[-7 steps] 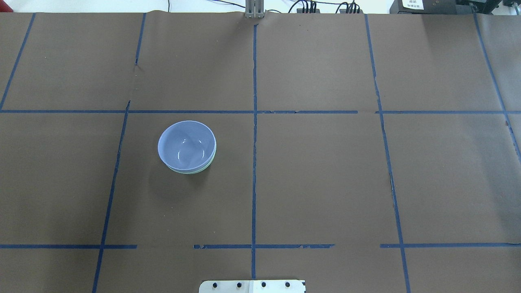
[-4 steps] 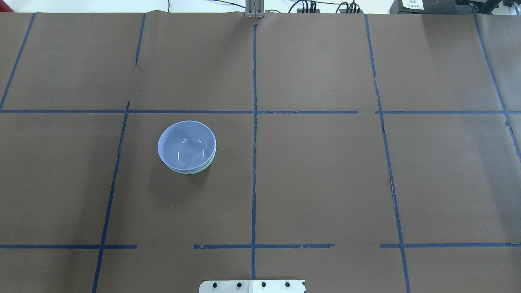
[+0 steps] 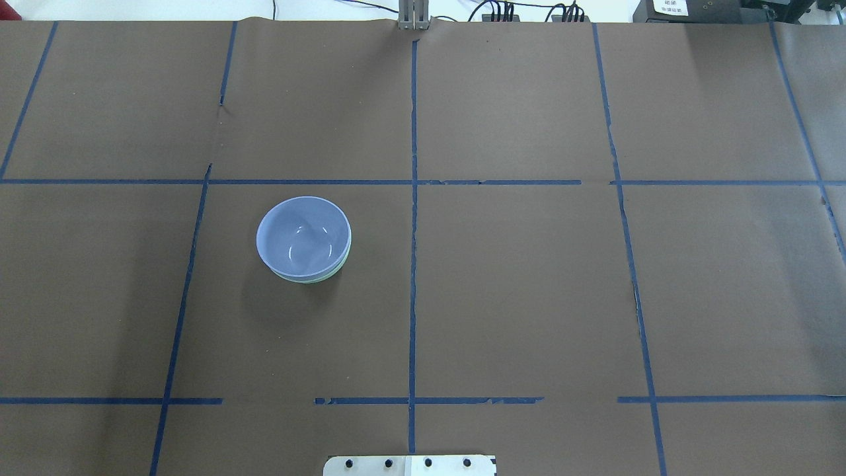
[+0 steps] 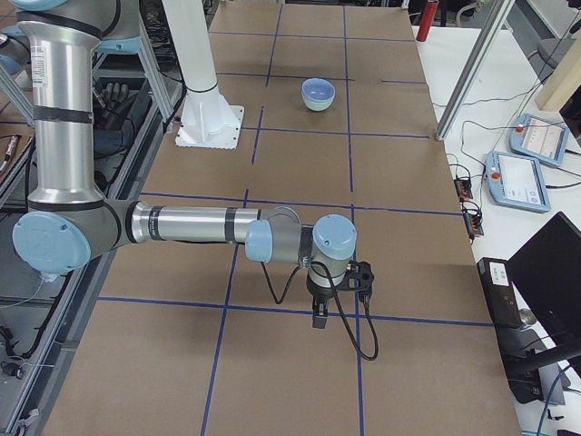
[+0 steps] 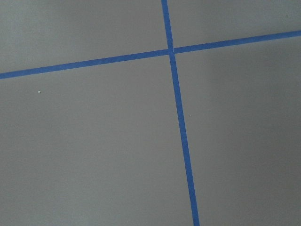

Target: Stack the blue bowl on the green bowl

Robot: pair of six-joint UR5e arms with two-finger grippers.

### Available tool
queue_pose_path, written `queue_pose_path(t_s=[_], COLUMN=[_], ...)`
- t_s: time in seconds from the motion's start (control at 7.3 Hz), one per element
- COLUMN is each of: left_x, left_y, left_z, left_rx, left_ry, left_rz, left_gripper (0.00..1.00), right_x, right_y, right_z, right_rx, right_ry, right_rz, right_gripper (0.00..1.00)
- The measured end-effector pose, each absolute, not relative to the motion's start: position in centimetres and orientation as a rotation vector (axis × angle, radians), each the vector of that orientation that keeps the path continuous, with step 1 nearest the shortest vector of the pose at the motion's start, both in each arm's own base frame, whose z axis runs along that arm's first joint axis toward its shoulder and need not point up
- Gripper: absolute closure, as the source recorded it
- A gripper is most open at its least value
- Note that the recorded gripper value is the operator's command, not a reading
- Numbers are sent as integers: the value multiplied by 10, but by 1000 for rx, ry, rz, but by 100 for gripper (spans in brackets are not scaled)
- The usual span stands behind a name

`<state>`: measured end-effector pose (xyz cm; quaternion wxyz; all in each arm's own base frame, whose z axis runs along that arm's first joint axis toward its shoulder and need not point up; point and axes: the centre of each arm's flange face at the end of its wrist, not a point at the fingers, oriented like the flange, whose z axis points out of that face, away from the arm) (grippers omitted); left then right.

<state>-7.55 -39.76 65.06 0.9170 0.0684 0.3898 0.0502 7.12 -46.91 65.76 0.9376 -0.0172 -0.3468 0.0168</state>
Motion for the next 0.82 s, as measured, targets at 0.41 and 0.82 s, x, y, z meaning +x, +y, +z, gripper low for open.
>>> queue_pose_path(t_s=[0.41, 0.82], left_x=[-76, -76], left_y=[-398, -398], left_z=[651, 650], left_rx=[145, 150], left_ry=[802, 803], left_rz=[109, 113], left_gripper=[0, 0], right_x=[71, 71], right_y=[-469, -469], right_z=[658, 658], right_rx=[-36, -36], right_ry=[-708, -708], right_rz=[35, 34], right_gripper=[0, 0])
